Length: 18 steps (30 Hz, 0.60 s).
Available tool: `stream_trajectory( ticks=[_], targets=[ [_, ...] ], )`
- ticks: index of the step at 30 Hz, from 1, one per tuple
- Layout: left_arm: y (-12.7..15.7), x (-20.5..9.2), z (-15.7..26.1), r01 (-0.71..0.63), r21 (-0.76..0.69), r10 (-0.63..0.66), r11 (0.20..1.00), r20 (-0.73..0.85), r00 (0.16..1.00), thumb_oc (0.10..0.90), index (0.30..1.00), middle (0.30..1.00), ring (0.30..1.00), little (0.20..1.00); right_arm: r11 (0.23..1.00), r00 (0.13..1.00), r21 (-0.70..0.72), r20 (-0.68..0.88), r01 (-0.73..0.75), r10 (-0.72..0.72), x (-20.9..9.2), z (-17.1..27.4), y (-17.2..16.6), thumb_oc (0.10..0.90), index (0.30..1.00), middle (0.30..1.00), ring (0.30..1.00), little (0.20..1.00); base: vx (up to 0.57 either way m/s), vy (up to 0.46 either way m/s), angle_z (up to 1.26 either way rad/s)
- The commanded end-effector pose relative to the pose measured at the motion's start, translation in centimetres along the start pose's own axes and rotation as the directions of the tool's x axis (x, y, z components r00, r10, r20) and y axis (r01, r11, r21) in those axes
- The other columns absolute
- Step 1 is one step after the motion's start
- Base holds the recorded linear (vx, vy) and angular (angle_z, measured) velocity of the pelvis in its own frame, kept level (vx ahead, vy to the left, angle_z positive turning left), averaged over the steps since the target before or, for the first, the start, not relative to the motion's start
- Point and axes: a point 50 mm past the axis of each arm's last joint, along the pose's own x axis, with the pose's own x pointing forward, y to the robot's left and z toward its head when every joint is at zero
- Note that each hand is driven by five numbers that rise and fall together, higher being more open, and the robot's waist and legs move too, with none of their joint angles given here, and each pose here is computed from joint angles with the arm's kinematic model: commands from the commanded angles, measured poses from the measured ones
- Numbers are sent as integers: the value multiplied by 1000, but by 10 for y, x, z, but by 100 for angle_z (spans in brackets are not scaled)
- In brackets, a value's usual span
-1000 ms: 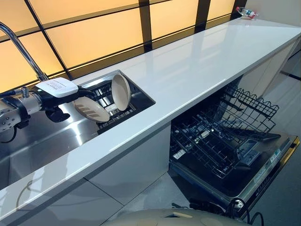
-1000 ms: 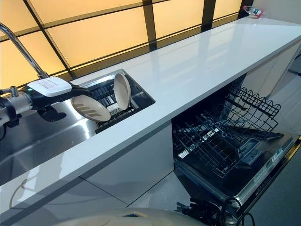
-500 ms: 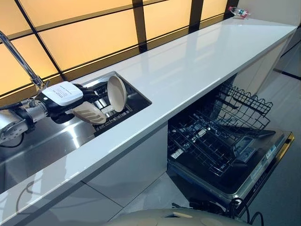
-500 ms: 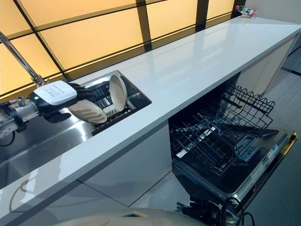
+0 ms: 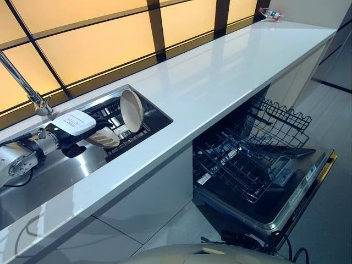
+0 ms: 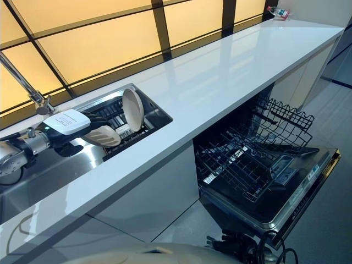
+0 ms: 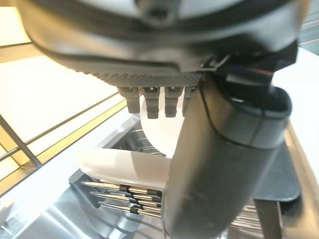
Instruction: Pick up plates and place into dishwasher.
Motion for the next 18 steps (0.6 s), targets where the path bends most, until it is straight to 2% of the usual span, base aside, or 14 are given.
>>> stream_trajectory(
  ticks=[1, 18],
  targets=[
    [62, -18, -51, -257, 53, 262, 965, -245, 933, 800, 900, 900, 900, 900, 999, 1000, -38, -9, -12, 12, -4, -2, -6, 800, 900, 900, 900, 900, 0, 0, 0],
    [30, -4, -49, -206, 25, 203, 978, -324, 924, 800, 900, 900, 900, 900, 1000, 1000, -23, 8, 1, -1, -7, 0, -12, 800, 900, 900, 900, 900, -1, 17, -3]
  ],
)
